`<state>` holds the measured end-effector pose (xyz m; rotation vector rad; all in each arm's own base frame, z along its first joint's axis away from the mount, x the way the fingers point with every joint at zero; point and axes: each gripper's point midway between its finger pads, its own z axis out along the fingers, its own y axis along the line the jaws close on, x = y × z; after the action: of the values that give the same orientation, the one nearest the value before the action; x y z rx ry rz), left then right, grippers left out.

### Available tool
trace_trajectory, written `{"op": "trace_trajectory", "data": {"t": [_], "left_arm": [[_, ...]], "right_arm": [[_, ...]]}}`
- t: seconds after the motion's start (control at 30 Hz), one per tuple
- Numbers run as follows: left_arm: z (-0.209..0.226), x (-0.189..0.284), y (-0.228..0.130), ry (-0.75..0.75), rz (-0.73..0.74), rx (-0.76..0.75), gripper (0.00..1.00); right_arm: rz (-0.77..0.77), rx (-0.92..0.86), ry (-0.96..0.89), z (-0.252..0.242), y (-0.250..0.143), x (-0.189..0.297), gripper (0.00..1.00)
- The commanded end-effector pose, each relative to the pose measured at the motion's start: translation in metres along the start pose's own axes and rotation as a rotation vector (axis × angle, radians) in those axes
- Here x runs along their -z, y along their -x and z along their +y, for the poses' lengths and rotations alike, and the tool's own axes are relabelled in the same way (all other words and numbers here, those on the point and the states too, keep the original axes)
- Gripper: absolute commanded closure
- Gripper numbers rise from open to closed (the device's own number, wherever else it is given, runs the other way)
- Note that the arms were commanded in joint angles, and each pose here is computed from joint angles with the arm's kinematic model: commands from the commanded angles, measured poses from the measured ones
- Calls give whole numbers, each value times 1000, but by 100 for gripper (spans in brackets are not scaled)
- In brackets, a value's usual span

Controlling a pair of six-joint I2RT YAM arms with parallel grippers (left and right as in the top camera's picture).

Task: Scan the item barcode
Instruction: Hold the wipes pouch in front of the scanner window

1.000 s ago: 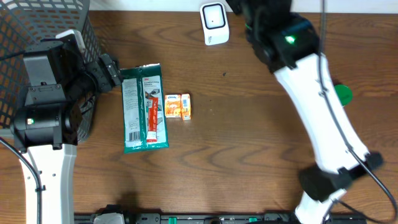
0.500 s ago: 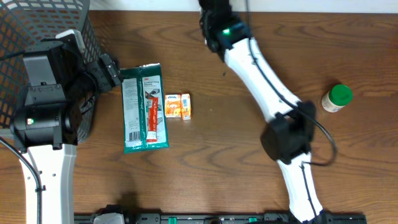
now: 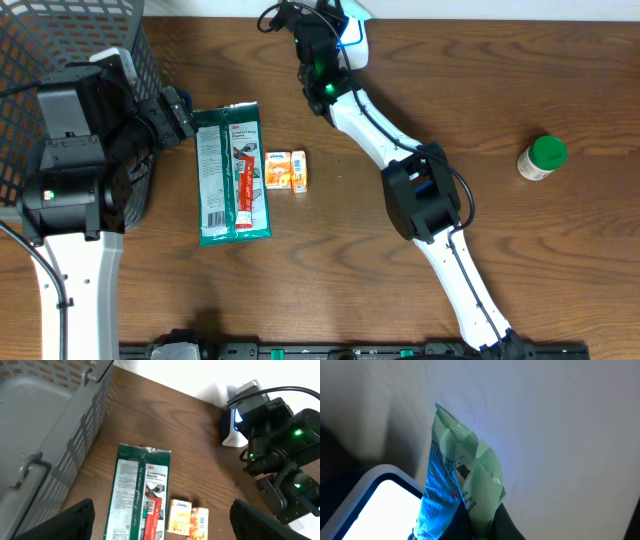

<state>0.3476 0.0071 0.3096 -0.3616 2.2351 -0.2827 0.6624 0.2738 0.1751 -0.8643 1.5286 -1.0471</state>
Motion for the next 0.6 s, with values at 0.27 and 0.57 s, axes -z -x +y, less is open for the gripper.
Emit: {"op": "trace_trajectory", "data": {"t": [0.27, 0.57], "left_arm": [[0, 2, 2, -4, -5, -10, 13], [0, 2, 2, -4, -5, -10, 13]], "right_arm": [[52, -15, 37, 8, 6, 16, 99], [83, -41, -7, -5, -6, 8, 99]]}}
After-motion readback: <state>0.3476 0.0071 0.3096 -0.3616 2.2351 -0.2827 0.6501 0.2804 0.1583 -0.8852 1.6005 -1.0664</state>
